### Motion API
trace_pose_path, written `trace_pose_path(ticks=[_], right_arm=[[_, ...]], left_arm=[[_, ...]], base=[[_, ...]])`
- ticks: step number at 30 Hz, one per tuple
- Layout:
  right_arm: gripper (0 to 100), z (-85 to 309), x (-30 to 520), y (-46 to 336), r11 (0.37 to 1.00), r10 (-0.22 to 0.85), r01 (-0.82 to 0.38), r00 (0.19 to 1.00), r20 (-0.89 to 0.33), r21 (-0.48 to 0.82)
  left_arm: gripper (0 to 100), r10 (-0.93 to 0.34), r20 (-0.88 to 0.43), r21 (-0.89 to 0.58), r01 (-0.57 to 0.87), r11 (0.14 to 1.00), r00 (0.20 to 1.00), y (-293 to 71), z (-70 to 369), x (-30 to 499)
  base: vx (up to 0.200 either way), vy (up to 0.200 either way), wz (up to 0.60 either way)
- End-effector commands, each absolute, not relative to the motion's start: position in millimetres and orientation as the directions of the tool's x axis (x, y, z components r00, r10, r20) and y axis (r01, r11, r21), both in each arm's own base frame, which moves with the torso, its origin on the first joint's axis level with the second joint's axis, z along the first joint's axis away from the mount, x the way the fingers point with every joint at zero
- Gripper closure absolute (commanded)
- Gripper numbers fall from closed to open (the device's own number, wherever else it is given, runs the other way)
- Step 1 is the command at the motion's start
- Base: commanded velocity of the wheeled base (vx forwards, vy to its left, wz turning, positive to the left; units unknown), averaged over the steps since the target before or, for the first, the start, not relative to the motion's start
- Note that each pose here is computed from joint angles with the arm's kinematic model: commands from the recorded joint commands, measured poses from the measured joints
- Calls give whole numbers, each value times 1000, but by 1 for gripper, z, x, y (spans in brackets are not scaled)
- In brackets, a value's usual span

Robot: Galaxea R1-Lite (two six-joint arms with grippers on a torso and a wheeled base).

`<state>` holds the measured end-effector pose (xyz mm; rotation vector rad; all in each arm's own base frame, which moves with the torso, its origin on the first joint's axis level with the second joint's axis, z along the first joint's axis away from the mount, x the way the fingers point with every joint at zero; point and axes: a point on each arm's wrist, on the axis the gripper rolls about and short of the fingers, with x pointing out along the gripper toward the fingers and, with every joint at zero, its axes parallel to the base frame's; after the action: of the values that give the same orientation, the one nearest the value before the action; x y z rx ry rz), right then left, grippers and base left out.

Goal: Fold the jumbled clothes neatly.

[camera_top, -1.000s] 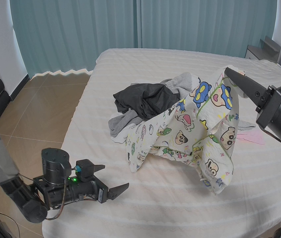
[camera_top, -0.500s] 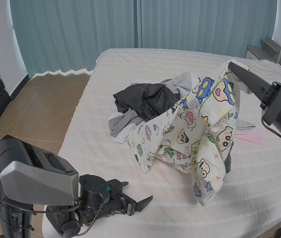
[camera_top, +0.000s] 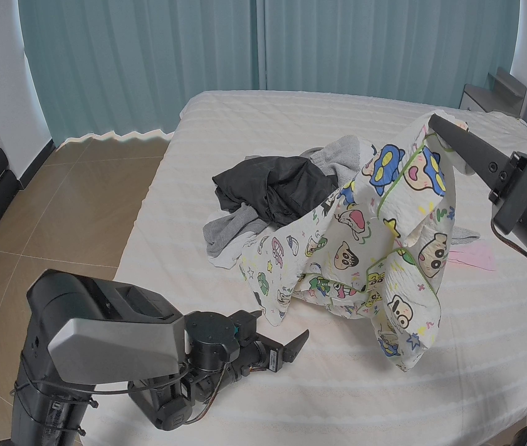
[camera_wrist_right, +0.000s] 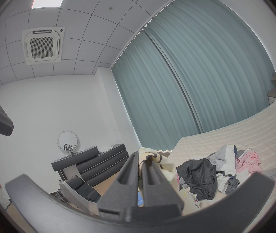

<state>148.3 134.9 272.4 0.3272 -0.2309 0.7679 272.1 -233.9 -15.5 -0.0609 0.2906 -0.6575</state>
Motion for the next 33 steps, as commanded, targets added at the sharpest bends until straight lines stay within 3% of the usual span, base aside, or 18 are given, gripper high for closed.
trace_pose_path(ticks=[1,8,31,32,33], right_arm=[[100,273,148,135,671,640,-712,697,324,206],[100,274,148,135,671,639,-712,696,327,206],[100,273,148,130,684,626,-700,708,327,206],[100,272,148,129,688,624,-696,711,324,206],[100,272,148,129,688,624,-696,711,324,206]], left_arm=[[0,-582,-213,-145,564,813,785,-241,-25,288],[0,-504,-155,-140,486,863,850,-243,-28,318],[0,-458,-120,-143,441,886,881,-246,-41,363],[100,-456,-125,-142,439,887,881,-246,-42,363],[100,-456,-125,-142,439,887,881,-246,-42,363]], base=[[0,0,0],[0,0,0],[0,0,0],[0,0,0],[0,0,0]])
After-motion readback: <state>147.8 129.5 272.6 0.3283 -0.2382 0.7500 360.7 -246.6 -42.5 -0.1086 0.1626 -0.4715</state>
